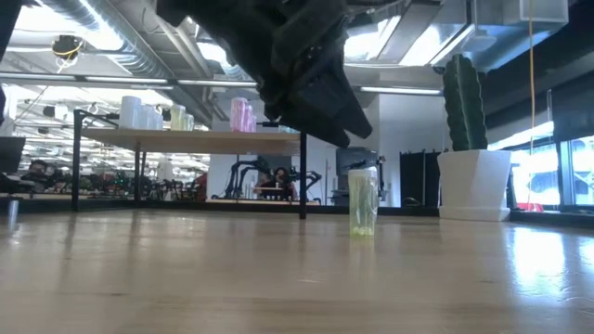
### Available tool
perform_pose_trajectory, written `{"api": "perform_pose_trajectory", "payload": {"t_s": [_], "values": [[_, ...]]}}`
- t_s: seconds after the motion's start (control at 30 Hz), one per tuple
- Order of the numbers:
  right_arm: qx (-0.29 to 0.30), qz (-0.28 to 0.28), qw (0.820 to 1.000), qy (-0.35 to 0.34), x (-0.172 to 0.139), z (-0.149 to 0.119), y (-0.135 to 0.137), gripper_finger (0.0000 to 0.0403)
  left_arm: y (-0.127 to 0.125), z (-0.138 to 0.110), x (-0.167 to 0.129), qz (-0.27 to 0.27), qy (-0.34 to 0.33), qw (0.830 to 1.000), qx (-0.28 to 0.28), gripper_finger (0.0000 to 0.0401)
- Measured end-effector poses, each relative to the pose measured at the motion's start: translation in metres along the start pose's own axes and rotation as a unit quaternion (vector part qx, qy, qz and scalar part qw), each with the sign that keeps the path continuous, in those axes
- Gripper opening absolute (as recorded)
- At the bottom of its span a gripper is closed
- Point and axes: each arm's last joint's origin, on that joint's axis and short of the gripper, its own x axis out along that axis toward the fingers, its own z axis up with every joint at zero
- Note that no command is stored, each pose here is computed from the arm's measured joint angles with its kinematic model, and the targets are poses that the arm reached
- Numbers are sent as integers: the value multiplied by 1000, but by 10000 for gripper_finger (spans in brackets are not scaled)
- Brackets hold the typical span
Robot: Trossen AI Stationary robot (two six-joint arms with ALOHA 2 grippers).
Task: Pick and place medicine bottles onto shelf by color
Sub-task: Put the yellow pill bottle on the shelf and align it with the other yellow pill bottles
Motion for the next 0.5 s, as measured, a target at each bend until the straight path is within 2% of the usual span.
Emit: {"api": "perform_pose_trajectory", "payload": {"t_s": [0.17, 0.5], "values": [[0, 0, 1000, 0, 0, 0, 0, 192, 8, 3, 5, -11, 2, 1000, -10, 286], [3, 3, 1000, -5, 0, 1, 1, 192, 3, -12, 29, -10, 4, 1000, -8, 288]]}}
